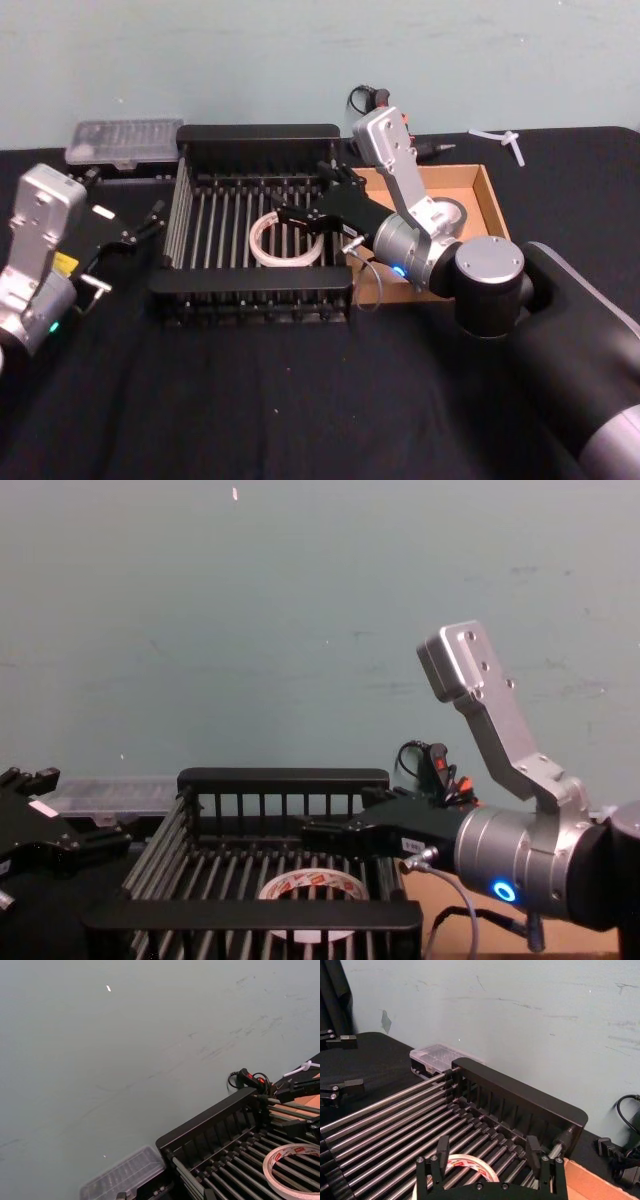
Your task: Pick up the white tape and place it into the black box , Pick up the silver tape and place it into the brown box.
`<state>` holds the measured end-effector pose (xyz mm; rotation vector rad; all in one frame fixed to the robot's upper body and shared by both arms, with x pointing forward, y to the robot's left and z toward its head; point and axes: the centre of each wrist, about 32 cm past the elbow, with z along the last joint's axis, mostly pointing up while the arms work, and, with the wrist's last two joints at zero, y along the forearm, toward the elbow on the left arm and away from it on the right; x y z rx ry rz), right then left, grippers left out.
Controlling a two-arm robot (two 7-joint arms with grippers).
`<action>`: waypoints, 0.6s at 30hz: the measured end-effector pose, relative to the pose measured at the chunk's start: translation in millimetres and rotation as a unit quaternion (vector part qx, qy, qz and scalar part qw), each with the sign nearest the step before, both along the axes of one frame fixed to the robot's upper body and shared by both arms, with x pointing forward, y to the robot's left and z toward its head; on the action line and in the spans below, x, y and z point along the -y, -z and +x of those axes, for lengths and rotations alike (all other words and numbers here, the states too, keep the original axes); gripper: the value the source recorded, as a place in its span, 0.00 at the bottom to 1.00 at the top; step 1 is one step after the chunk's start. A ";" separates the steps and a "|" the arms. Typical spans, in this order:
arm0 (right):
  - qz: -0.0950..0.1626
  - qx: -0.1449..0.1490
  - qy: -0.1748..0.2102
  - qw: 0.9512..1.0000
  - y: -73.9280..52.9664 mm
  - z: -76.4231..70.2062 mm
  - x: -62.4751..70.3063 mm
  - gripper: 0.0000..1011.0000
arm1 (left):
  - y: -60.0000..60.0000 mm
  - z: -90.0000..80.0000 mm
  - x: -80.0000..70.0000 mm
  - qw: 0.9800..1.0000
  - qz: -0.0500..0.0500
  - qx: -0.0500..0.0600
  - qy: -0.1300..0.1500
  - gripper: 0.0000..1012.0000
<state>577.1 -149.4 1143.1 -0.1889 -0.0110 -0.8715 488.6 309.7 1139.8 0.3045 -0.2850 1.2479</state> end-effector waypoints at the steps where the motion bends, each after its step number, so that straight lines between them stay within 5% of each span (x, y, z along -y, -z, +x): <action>1: 0.000 0.000 0.000 1.000 0.0 0.0 0.0 0.97 | 0.0 0.0 0.0 1.000 0.000 0.000 0.000 0.99; 18: 0.006 0.002 -0.002 1.000 -1.4 -1.3 2.3 0.99 | 0.0 0.0 0.0 1.000 0.000 0.000 0.000 0.99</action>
